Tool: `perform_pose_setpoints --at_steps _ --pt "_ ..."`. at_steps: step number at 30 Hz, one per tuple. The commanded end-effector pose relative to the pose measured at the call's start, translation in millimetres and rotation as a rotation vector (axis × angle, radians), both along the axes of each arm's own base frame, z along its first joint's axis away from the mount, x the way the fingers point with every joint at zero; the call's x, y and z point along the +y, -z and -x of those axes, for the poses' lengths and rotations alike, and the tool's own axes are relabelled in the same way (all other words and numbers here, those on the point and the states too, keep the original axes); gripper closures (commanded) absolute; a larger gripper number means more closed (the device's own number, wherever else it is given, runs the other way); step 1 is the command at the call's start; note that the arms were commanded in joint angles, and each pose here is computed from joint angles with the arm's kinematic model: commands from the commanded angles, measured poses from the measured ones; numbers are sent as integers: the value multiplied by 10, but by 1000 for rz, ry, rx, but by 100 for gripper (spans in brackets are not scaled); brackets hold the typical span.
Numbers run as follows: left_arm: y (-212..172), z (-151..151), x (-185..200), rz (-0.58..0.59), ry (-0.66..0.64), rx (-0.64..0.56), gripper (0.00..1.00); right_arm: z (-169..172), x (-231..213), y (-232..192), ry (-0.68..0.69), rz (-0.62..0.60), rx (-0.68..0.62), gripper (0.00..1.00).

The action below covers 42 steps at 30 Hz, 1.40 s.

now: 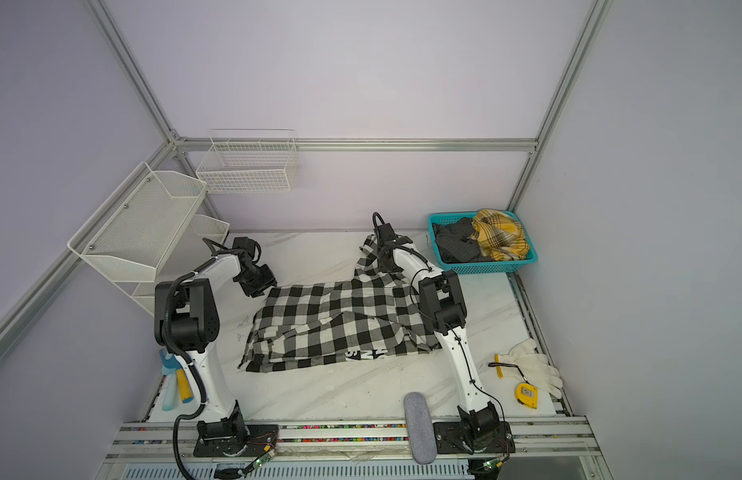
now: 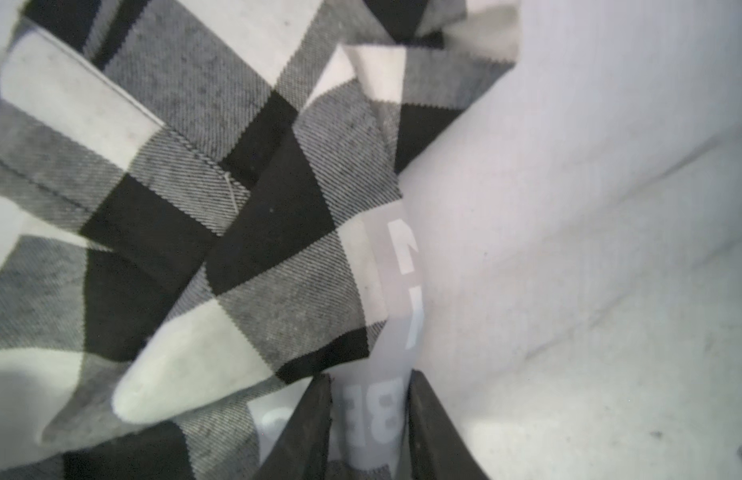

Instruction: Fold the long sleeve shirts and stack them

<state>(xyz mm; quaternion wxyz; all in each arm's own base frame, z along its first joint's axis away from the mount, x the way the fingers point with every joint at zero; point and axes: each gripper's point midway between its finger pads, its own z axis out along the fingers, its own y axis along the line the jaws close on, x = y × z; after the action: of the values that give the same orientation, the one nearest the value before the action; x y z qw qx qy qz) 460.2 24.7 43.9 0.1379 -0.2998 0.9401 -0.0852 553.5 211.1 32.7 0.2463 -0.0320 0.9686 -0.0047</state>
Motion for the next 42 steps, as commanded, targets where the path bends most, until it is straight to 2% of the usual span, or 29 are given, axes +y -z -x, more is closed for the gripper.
perform_pose_setpoints --at_steps 1,8,11,14,15,19,23,29,32,38,42 --pt "-231 -291 1 16 7 -83 50 220 -102 409 -9 62 131 77" --pt "-53 -304 -80 -9 25 -36 54 306 -106 585 -21 60 165 91" --pt "-16 -310 -129 -5 37 -30 73 320 -95 553 -24 54 163 93" --pt "-52 -340 -164 -13 45 -41 98 276 -64 404 -26 38 130 94" --pt "-74 -345 -162 -18 44 -45 100 256 -51 337 -25 32 116 95" --pt "-274 -364 -132 -39 20 -90 100 191 -26 35 -12 1 55 100" --pt "-591 -301 -72 -70 -14 -176 100 220 -23 -378 20 -67 -34 100" --pt "-839 6 -11 -77 -83 -316 100 565 -43 -809 73 -206 -140 100" --pt "-742 170 -35 -54 -102 -330 100 741 -80 -874 99 -242 -168 100" --pt "-360 482 -97 3 -137 -249 100 1043 -215 -958 153 -293 -220 100" --pt "-442 686 -21 -16 -191 -290 100 1256 -267 -765 164 -302 -170 100"
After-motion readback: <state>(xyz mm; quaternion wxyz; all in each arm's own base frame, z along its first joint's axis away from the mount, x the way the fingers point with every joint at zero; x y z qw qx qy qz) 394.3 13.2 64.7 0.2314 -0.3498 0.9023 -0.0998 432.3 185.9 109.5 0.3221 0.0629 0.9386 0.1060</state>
